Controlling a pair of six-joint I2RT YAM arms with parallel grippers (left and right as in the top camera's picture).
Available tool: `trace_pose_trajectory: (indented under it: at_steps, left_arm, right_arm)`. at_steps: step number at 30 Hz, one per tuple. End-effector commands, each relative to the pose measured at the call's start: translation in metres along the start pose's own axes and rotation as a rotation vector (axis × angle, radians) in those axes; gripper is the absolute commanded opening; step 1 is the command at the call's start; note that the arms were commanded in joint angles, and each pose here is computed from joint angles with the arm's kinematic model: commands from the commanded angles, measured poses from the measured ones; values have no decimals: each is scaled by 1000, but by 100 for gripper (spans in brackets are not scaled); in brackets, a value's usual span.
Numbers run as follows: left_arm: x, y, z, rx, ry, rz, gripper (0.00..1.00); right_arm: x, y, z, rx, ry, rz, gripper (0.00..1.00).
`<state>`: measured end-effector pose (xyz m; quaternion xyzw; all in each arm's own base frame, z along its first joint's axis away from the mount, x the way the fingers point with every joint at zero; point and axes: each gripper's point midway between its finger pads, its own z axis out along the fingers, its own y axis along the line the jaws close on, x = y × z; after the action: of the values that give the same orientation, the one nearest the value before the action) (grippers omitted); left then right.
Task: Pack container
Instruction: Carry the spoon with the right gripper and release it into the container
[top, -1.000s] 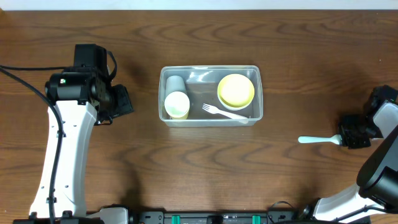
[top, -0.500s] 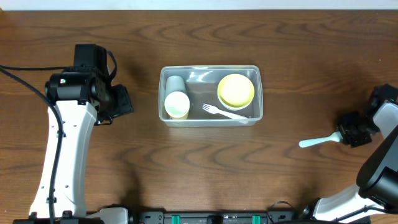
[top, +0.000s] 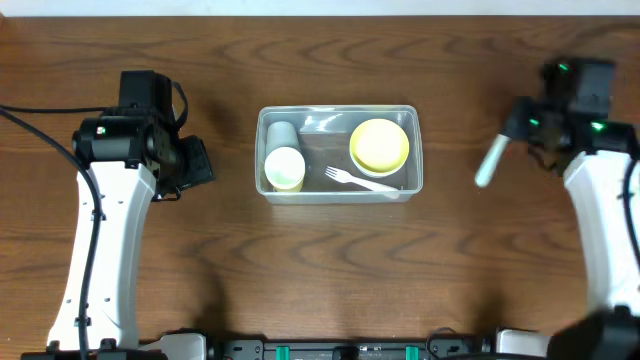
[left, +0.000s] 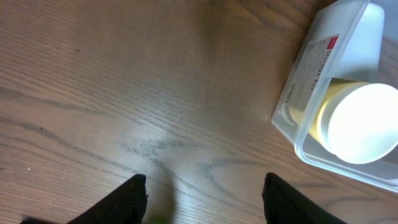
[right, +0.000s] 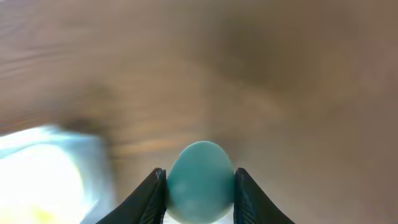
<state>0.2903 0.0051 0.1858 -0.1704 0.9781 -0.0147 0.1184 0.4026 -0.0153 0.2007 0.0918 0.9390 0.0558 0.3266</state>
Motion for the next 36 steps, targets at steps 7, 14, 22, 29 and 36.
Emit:
trace_pose_trajectory:
  at_steps: [7, 14, 22, 29, 36]
  left_arm:
    - [2, 2, 1, -5, 7, 4, 61]
    - [2, 2, 1, -5, 8, 4, 61]
    - [2, 2, 1, -5, 7, 4, 61]
    - [2, 2, 1, -5, 7, 4, 61]
    - [2, 2, 1, -5, 7, 4, 61]
  right_arm:
    - [37, 191, -44, -329, -116, -998, 1]
    - [99, 246, -20, -450, -59, -1404, 1]
    - [138, 244, 29, -469, 114, -1424, 6]
    - [138, 244, 29, -465, 120, -1397, 34]
    - [112, 248, 3, -447, 33, -1264, 96]
